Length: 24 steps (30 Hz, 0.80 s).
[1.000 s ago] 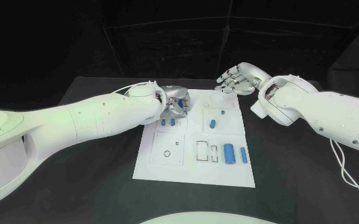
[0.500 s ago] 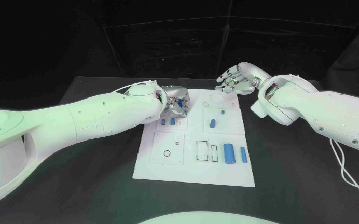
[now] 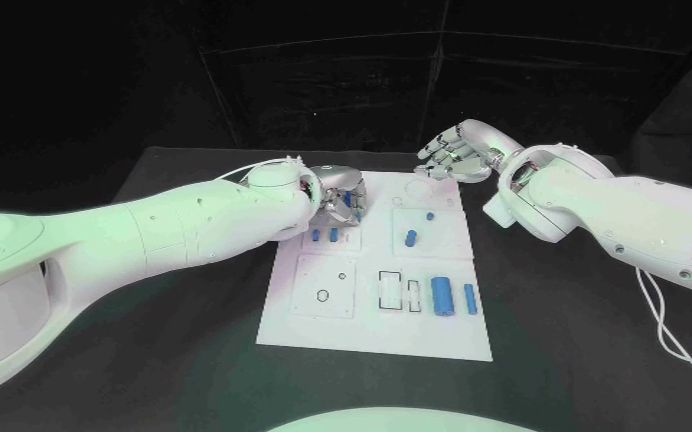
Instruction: Assemble the parts on the task board
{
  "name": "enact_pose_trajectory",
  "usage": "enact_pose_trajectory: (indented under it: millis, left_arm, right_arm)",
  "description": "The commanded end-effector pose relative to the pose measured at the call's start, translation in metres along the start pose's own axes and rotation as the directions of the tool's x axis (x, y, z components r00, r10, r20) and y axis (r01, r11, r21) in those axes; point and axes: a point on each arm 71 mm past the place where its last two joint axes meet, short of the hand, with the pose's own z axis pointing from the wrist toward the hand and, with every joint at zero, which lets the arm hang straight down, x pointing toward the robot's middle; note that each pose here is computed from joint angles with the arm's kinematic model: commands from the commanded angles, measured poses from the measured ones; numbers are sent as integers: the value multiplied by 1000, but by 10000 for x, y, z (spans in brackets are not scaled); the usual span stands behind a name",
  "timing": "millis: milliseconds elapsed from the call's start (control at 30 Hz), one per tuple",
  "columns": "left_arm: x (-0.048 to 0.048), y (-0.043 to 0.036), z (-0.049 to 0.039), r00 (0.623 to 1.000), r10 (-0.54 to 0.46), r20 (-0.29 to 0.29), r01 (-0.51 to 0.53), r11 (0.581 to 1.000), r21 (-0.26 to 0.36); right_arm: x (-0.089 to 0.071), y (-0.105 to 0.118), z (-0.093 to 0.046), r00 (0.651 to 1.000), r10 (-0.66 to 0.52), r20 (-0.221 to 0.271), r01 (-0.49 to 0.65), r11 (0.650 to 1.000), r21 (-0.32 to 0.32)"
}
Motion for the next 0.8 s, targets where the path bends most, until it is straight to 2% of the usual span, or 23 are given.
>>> enact_pose_trajectory:
  millis: [33, 333, 433, 667, 800]
  left_arm:
    - [-3, -4, -24, 999, -7, 36, 7, 1000, 17]
    - [-25, -16, -139, 997, -32, 68, 29, 999, 45]
    - [-62, -8, -187, 996, -40, 84, 36, 998, 48]
    - [-144, 56, -301, 992, -52, 113, 48, 998, 38]
    - [-156, 125, -365, 994, -54, 99, 52, 998, 20]
  right_arm:
    - [-8, 18, 4, 1000, 2, 1, -2, 1000, -12]
    - [-11, 13, 3, 1000, 3, 3, -2, 1000, -12]
    - [-12, 11, 4, 1000, 3, 3, -3, 1000, -11]
    - [-16, 4, 3, 1000, 4, 3, -4, 1000, -10]
    - [-17, 2, 2, 1000, 4, 3, -4, 1000, -10]
